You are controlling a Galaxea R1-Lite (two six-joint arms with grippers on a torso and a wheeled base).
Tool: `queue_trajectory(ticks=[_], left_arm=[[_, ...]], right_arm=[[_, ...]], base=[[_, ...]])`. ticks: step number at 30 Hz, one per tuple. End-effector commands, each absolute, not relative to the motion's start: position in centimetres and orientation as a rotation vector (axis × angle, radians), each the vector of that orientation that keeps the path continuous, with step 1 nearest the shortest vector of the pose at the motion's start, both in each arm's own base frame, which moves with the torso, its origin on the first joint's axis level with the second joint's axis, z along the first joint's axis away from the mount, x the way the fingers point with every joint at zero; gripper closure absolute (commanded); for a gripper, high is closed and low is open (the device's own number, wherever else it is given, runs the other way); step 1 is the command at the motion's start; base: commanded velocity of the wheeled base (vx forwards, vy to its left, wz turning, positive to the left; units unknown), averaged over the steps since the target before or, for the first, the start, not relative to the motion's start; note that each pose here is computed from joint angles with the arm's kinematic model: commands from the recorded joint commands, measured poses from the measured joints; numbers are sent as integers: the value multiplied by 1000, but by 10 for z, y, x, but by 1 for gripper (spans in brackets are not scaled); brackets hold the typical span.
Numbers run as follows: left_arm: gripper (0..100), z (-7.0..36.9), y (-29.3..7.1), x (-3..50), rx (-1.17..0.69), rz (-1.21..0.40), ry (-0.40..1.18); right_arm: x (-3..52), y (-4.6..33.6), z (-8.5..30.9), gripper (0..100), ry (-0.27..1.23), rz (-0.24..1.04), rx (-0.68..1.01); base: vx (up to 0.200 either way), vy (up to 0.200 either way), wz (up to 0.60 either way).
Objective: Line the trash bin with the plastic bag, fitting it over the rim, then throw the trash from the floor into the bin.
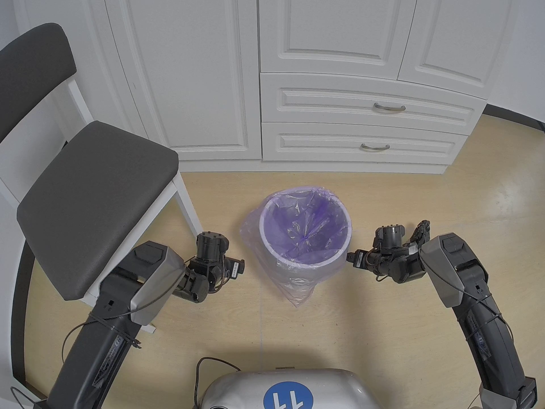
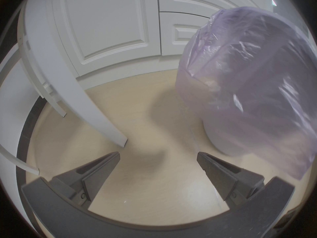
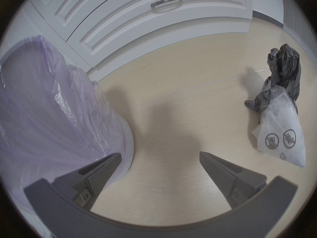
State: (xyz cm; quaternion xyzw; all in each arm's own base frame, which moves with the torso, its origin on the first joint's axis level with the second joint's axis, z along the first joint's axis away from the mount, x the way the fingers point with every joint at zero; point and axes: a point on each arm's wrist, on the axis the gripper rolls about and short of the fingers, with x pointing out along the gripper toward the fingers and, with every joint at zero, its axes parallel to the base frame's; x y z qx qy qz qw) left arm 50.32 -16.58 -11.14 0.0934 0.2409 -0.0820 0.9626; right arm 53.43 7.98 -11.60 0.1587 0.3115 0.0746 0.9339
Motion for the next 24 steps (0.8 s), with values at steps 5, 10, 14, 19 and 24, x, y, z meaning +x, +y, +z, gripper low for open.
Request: queue_trajectory(ticks=[5,10,14,19,24], left_arm=[[0,7,-139,475,215,-279,344],[0,0,-145,487,207,-280,303],[0,-40,-161,497,159,-293,319],[0,-61,-173,513,133,-286,282],[0,-102,-174,523,147,-264,330]], right_arm=[[533,80,-118,0,647,152,321],[534,79,-118,0,646,151,322],[534,79,-118,0,647,149,322],[534,78,-118,0,646,148,321],[534,78,-118,0,647,149,323]], base=[[0,0,0],[0,0,0],[0,0,0],[0,0,0],[0,0,0]])
